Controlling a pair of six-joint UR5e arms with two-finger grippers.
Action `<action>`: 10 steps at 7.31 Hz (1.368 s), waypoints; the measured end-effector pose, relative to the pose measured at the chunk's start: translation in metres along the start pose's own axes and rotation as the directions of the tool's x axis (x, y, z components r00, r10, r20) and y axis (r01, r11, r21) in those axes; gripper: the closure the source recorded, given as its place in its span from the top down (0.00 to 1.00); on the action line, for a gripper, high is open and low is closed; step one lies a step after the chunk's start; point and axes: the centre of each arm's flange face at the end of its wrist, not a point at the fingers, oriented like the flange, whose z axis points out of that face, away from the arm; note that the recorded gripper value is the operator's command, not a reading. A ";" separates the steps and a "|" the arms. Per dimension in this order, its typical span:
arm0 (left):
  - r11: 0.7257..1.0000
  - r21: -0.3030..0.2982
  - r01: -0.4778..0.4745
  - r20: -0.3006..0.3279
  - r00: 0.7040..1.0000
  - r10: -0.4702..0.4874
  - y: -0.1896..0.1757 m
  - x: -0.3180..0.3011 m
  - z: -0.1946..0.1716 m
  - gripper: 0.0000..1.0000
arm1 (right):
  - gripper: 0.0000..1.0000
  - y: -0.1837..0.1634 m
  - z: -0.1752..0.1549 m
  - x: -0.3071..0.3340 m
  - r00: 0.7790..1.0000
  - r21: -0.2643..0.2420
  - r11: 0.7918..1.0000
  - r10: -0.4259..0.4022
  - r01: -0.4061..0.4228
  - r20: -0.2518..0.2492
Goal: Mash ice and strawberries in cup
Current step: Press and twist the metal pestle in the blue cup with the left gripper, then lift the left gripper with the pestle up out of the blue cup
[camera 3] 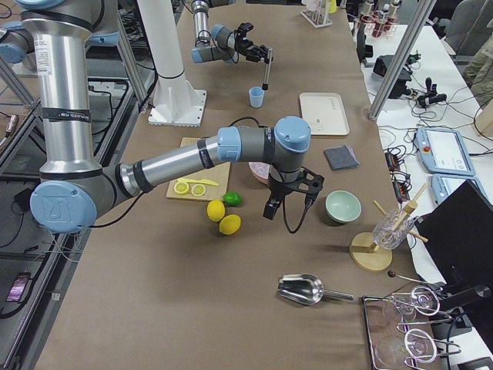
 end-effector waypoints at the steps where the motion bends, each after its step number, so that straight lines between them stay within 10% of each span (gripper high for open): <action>1: 1.000 -0.009 0.002 -0.007 1.000 -0.003 0.003 0.003 -0.006 0.00 | 1.00 0.000 0.000 0.000 1.000 -0.001 1.000 0.000 0.000 0.000; 10: 0.998 -0.061 -0.021 -0.015 1.000 0.020 0.036 0.016 -0.013 0.00 | 1.00 -0.002 0.000 -0.001 1.000 0.000 1.000 -0.001 0.001 0.001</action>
